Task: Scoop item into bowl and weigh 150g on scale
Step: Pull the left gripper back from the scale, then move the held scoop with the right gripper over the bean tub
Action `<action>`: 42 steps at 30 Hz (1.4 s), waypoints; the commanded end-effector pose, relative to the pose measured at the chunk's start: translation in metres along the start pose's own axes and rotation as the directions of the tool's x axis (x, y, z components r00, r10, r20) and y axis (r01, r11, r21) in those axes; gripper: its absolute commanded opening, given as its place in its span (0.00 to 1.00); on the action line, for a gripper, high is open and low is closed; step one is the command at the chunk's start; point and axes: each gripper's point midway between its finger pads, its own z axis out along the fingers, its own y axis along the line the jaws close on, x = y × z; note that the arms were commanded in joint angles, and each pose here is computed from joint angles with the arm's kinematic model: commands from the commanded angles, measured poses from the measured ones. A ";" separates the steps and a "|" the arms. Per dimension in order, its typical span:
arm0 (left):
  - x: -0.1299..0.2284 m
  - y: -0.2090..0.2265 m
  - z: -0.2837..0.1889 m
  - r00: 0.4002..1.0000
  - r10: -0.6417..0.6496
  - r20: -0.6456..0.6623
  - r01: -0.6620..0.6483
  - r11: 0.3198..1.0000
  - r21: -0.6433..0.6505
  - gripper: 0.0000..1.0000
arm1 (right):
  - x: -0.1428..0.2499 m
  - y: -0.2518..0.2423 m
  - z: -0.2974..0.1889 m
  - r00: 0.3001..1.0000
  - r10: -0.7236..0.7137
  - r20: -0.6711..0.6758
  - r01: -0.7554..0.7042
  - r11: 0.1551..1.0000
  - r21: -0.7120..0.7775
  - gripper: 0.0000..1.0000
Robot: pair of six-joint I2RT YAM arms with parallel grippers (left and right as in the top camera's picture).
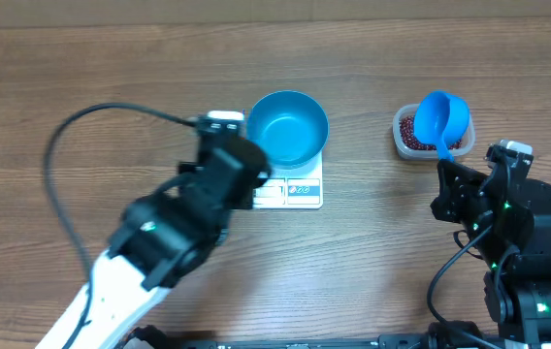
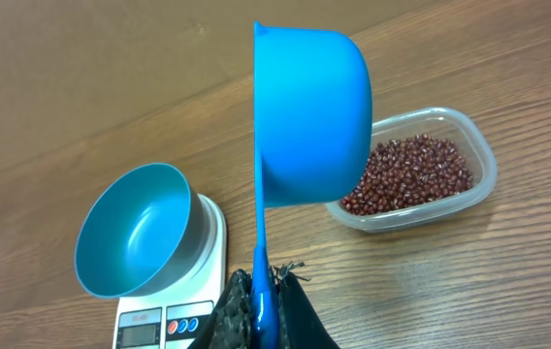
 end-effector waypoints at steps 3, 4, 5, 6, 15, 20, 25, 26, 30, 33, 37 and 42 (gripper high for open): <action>0.006 0.004 -0.001 0.997 0.049 -0.054 -0.042 0.991 0.123 0.05 | -0.012 0.005 -0.009 1.000 -0.014 0.028 0.014 1.000 -0.013 0.04; 0.007 0.003 0.000 0.996 0.064 -0.063 -0.055 0.989 0.137 0.04 | -0.011 0.005 -0.009 1.000 -0.014 0.025 0.014 1.000 -0.012 0.04; 0.009 0.002 0.002 0.993 0.089 -0.071 -0.077 0.984 0.158 0.04 | -0.010 0.005 -0.009 1.000 -0.014 0.022 0.014 1.000 -0.011 0.04; 0.012 -0.001 0.003 0.989 0.125 -0.077 -0.109 0.977 0.186 0.04 | -0.009 0.004 -0.009 1.000 -0.014 0.019 0.014 1.000 -0.010 0.04; 0.015 -0.010 0.002 0.975 0.210 -0.066 -0.188 0.951 0.246 0.99 | -0.003 0.002 -0.009 0.999 -0.032 -0.008 0.032 0.999 -0.004 0.04; 0.016 -0.009 0.002 0.975 0.212 -0.071 -0.189 0.951 0.245 0.99 | -0.003 0.004 -0.009 0.999 -0.031 -0.010 0.031 0.999 -0.012 0.04; 0.020 -0.008 0.002 0.973 0.217 -0.085 -0.191 0.951 0.243 0.99 | -0.007 0.007 -0.013 0.999 -0.034 -0.005 0.034 0.999 -0.021 0.04; 0.020 -0.008 0.002 0.973 0.217 -0.085 -0.191 0.951 0.243 0.99 | -0.008 0.008 -0.014 0.999 -0.039 -0.003 0.039 0.999 -0.021 0.04; 0.020 -0.008 0.002 0.973 0.217 -0.085 -0.191 0.951 0.243 0.99 | -0.010 0.009 -0.017 0.995 -0.100 -0.019 0.100 0.995 -0.016 0.04; 0.020 -0.008 0.002 0.973 0.217 -0.085 -0.191 0.951 0.243 0.99 | -0.011 0.009 -0.016 0.988 -0.135 -0.070 0.135 0.991 -0.005 0.04; 0.020 -0.008 0.002 0.973 0.216 -0.085 -0.190 0.951 0.243 0.99 | -0.022 0.004 -0.010 0.980 -0.146 -0.137 0.155 0.987 0.051 0.03; 0.020 -0.008 0.002 0.973 0.217 -0.085 -0.191 0.951 0.243 0.99 | -0.048 -0.014 -0.001 0.958 -0.173 -0.229 0.221 0.954 0.203 0.04</action>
